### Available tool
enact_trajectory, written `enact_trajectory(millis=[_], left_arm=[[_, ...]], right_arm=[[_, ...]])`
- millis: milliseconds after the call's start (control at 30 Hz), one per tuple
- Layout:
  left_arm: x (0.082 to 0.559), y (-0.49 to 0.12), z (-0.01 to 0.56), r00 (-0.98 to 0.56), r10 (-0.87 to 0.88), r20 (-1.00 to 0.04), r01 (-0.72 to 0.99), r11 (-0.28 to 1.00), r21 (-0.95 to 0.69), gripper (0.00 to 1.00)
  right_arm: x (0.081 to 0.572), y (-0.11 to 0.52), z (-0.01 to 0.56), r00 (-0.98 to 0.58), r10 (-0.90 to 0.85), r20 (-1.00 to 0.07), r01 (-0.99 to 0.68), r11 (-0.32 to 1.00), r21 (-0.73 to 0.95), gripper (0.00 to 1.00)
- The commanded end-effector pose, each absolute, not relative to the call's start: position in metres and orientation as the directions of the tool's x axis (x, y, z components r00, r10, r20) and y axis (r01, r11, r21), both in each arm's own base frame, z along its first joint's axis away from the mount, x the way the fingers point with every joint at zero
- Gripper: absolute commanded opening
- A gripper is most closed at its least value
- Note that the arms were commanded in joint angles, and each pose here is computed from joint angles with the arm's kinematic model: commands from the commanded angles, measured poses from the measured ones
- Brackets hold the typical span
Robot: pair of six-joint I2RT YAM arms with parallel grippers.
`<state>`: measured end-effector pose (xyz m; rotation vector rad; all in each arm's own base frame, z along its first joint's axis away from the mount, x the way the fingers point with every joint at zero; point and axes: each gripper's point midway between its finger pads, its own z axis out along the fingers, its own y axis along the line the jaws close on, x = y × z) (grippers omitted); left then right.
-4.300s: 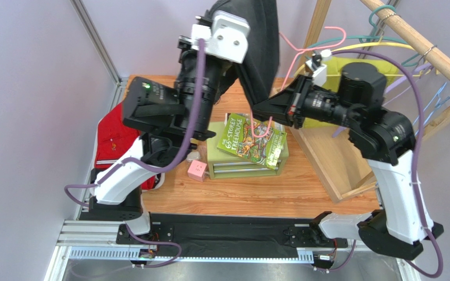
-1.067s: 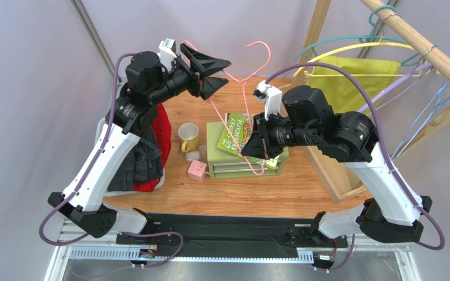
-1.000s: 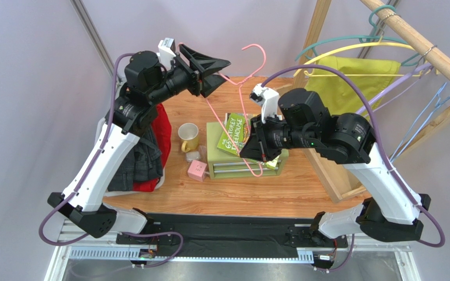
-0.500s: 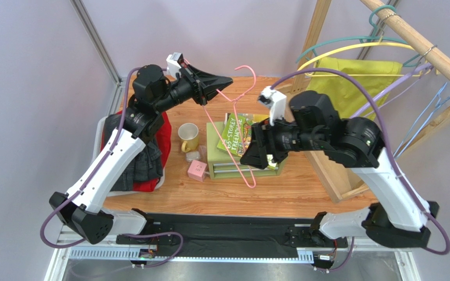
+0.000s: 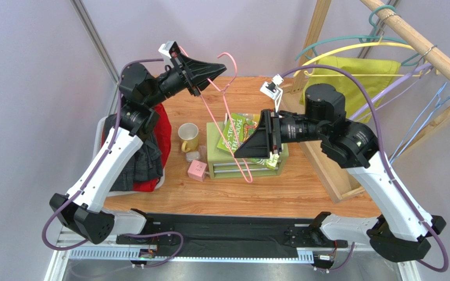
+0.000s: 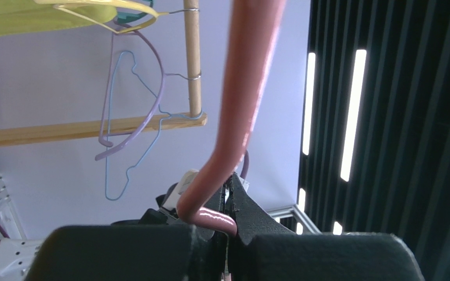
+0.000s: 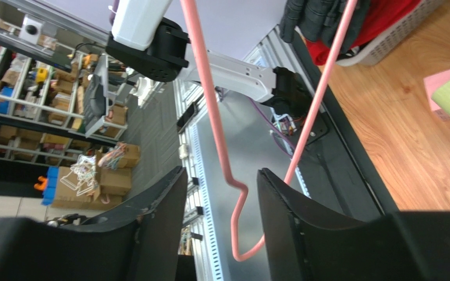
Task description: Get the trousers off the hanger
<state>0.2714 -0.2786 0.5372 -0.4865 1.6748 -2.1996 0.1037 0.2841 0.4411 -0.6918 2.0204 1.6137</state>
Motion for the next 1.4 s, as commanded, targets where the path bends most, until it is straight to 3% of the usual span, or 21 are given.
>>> enact_trajectory(millis=[0,100,133,300,333,433,467,500,533,567,600,667,833,967,1233,1367], left_arm=[[0.247,-0.270,0.567,-0.912,-0.408,0.037,0.111,-0.333,-0.936,0.00],[0.246,-0.270,0.569,-0.914,-0.403,0.038,0.110,-0.337,-0.935,0.00],[0.247,-0.270,0.567,-0.915,-0.402,0.041,0.106,-0.337,-0.935,0.00],[0.249,-0.268,0.564,-0.916,-0.397,0.052,0.094,-0.339,-0.936,0.00],[0.249,-0.269,0.563,-0.917,-0.396,0.053,0.091,-0.338,-0.937,0.00],[0.252,-0.269,0.561,-0.917,-0.398,0.038,0.100,-0.319,-0.943,0.00],[0.252,-0.270,0.560,-0.918,-0.395,0.025,0.104,-0.302,-0.948,0.06],[0.258,-0.272,0.548,-0.917,-0.396,0.046,0.060,-0.253,-0.966,0.21],[0.255,-0.269,0.551,-0.913,-0.407,-0.017,0.113,-0.213,-0.970,0.38],[0.256,-0.267,0.548,-0.905,-0.423,-0.044,0.131,-0.177,-0.975,0.63],[0.259,-0.265,0.537,-0.899,-0.437,-0.028,0.090,-0.123,-0.988,0.73],[0.261,-0.254,0.541,-0.872,-0.474,-0.123,0.169,-0.055,-0.984,0.82],[0.263,-0.225,0.524,-0.824,-0.528,-0.204,0.174,0.107,-0.979,0.87],[0.254,-0.210,0.508,-0.781,-0.540,-0.314,0.214,0.242,-0.947,0.86],[0.245,-0.201,0.486,-0.779,-0.524,-0.344,0.179,0.340,-0.923,0.82],[0.241,-0.196,0.481,-0.778,-0.524,-0.347,0.166,0.361,-0.918,0.82]], right_arm=[[0.101,0.293,0.472,-0.742,-0.079,-0.666,-0.670,0.039,0.742,0.48],[0.101,0.296,0.474,-0.753,-0.084,-0.653,-0.656,0.016,0.755,0.32],[0.101,0.297,0.478,-0.746,-0.076,-0.661,-0.663,0.000,0.748,0.22],[0.093,0.296,0.480,-0.765,-0.081,-0.639,-0.636,-0.061,0.769,0.11],[0.092,0.296,0.483,-0.768,-0.079,-0.636,-0.631,-0.075,0.772,0.01],[0.092,0.297,0.486,-0.768,-0.078,-0.635,-0.630,-0.087,0.772,0.00],[0.096,0.299,0.487,-0.773,-0.063,-0.631,-0.627,-0.076,0.775,0.00],[0.097,0.299,0.491,-0.773,-0.050,-0.632,-0.628,-0.073,0.775,0.00],[0.100,0.300,0.493,-0.776,-0.038,-0.629,-0.626,-0.066,0.777,0.00],[0.108,0.302,0.494,-0.788,-0.013,-0.615,-0.614,-0.041,0.788,0.00],[0.113,0.303,0.494,-0.793,0.001,-0.609,-0.609,-0.028,0.793,0.00],[0.127,0.305,0.499,-0.797,0.061,-0.601,-0.601,0.017,0.799,0.00],[0.179,0.310,0.497,-0.803,0.198,-0.562,-0.521,0.223,0.824,0.00],[0.242,0.295,0.509,-0.704,0.464,-0.537,-0.371,0.405,0.836,0.00],[0.319,0.281,0.517,-0.483,0.793,-0.370,-0.057,0.393,0.918,0.00],[0.353,0.257,0.521,-0.290,0.884,-0.367,0.019,0.389,0.921,0.00]])
